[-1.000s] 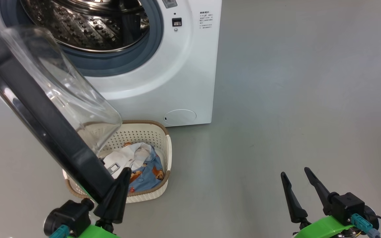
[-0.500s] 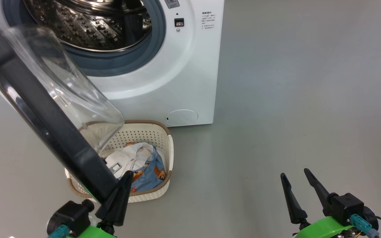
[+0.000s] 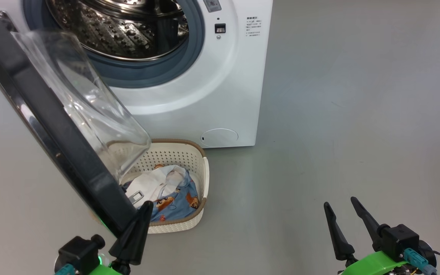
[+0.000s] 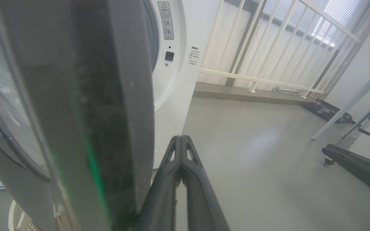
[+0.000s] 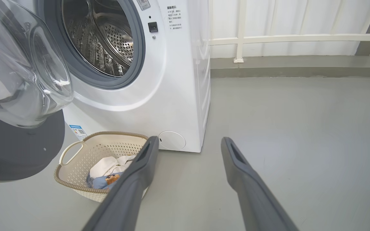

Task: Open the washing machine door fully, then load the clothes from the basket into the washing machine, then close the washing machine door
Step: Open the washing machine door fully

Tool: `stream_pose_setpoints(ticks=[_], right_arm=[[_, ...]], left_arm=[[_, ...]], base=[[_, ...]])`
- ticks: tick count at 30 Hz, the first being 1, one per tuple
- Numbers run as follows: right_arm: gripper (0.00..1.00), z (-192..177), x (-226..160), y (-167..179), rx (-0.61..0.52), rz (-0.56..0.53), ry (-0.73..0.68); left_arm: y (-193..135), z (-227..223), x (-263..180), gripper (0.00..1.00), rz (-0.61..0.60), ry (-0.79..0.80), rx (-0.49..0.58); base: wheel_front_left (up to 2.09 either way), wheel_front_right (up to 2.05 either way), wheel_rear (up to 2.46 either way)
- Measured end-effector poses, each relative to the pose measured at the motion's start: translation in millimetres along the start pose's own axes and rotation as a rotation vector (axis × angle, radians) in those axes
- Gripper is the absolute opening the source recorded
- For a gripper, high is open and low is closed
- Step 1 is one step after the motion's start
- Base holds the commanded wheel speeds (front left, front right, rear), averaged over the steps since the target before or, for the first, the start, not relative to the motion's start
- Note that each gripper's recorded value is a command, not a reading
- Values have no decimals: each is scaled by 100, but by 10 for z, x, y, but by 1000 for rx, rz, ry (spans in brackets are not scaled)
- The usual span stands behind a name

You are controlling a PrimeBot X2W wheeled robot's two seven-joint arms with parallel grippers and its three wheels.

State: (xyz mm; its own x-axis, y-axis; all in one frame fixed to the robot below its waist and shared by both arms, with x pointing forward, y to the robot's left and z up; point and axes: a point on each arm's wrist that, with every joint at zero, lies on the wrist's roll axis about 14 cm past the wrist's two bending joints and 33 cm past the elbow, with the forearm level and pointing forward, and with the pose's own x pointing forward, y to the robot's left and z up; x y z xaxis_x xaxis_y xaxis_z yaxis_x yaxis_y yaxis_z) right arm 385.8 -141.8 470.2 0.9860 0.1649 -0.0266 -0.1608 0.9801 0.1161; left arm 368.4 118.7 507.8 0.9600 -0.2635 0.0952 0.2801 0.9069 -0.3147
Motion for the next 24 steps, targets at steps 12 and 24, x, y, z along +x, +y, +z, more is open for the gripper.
stream_pose_setpoints(ticks=[12,24], right_arm=[[100,-30,58,108,11,33,8],[100,-88,137,227,16,70,23]], left_arm=[[167,12,-144,0,67,-3,5],[220,279,-217,0,91,-83,20]], base=[[0,0,0],[0,0,0]])
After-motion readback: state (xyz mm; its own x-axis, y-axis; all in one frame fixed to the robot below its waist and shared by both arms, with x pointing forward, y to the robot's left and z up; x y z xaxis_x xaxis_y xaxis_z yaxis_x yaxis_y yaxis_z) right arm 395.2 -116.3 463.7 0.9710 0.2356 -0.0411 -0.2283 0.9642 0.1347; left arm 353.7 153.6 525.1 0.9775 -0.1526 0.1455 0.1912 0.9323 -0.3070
